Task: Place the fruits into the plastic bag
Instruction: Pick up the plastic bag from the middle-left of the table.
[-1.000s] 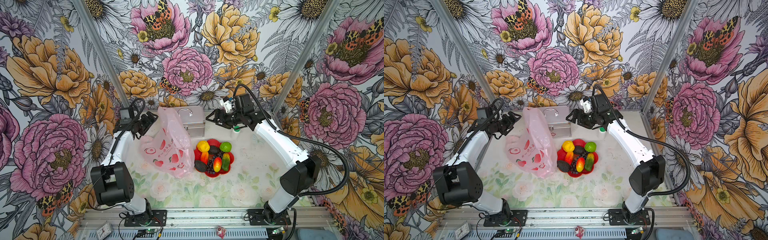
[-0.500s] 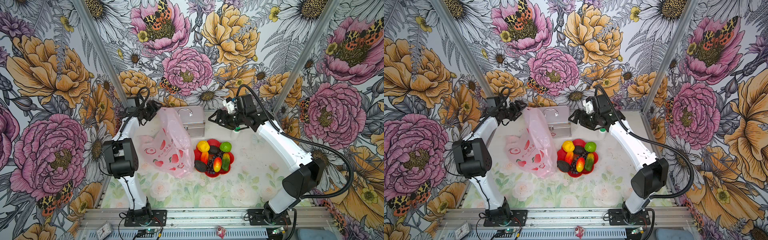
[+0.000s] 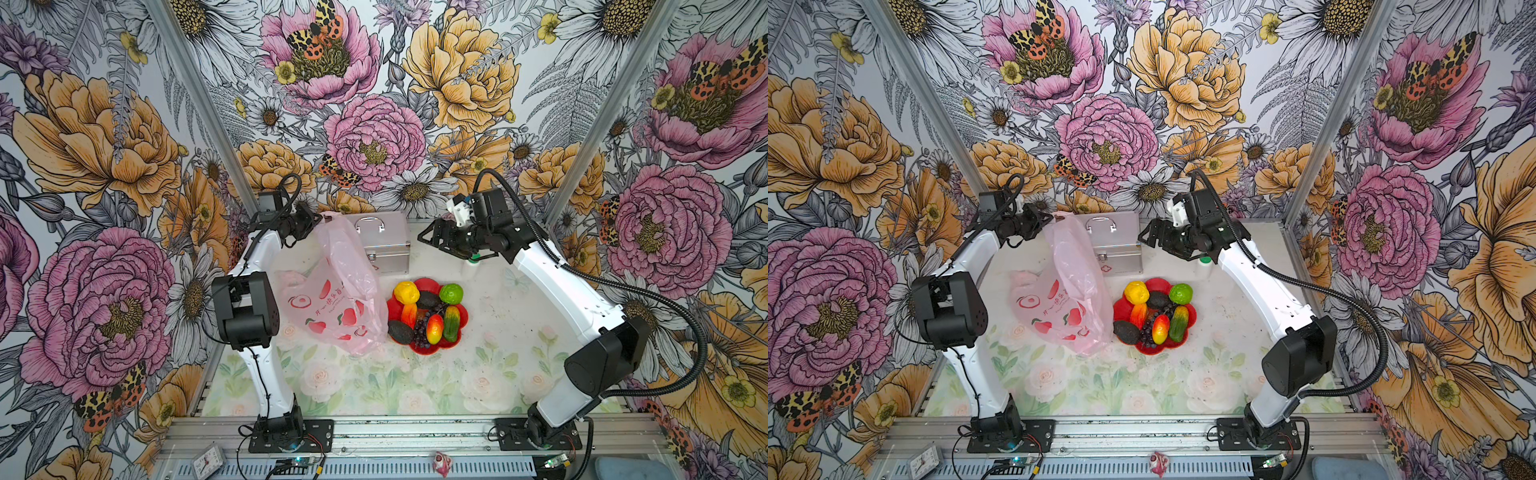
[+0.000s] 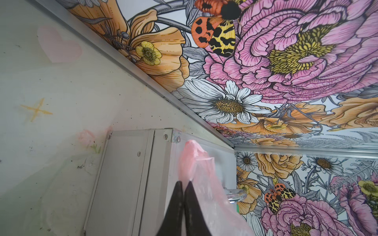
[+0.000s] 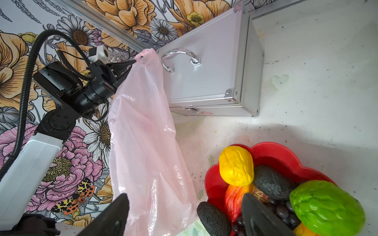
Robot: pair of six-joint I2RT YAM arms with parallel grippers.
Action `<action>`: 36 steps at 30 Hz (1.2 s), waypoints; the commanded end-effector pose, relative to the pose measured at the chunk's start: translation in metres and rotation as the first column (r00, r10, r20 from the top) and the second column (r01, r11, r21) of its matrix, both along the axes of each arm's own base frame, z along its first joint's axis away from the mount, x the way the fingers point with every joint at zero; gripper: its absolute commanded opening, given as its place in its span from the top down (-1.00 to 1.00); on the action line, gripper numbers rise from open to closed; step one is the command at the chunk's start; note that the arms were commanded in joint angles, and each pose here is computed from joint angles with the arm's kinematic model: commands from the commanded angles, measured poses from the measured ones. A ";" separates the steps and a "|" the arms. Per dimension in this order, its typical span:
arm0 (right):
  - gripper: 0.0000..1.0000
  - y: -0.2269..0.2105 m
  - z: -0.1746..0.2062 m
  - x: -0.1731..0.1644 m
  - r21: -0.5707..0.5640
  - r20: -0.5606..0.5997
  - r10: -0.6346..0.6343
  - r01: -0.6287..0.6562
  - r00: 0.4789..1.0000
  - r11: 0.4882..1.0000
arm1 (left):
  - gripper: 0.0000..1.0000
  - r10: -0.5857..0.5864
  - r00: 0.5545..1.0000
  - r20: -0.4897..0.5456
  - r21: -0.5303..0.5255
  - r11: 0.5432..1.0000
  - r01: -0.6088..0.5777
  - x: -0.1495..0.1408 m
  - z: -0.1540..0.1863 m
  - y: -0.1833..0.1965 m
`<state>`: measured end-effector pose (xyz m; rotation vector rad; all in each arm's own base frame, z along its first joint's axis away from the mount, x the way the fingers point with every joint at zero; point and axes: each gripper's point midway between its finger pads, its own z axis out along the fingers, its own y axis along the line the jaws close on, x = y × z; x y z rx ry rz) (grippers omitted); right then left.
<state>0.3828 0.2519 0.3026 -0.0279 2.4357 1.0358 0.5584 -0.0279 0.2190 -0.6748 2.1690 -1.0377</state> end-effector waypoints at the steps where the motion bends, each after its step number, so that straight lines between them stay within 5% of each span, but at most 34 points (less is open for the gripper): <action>1: -0.76 -0.003 0.016 0.003 0.008 0.049 -0.004 0.004 0.999 1.000 | 1.00 -0.001 0.996 0.090 0.035 0.999 -0.003 -0.025 0.055 -0.002; 8: -0.76 0.009 0.034 0.003 0.048 0.078 0.040 -0.044 0.996 0.998 | 1.00 0.019 0.978 0.208 0.186 0.981 -0.058 -0.096 0.134 -0.002; 18: -0.80 0.047 0.094 -0.008 0.189 0.133 0.146 -0.170 0.980 0.967 | 1.00 -0.090 0.939 0.331 0.516 0.851 -0.101 -0.207 0.224 -0.040; 25: -0.82 0.068 0.144 -0.040 0.337 0.102 0.218 -0.239 0.971 0.911 | 1.00 -0.137 0.939 0.314 0.606 0.790 -0.087 -0.241 0.200 -0.082; 36: -0.82 0.074 0.138 -0.089 0.446 -0.162 0.240 -0.146 0.957 0.883 | 1.00 -0.259 0.923 0.283 0.622 0.783 0.029 -0.247 0.151 -0.164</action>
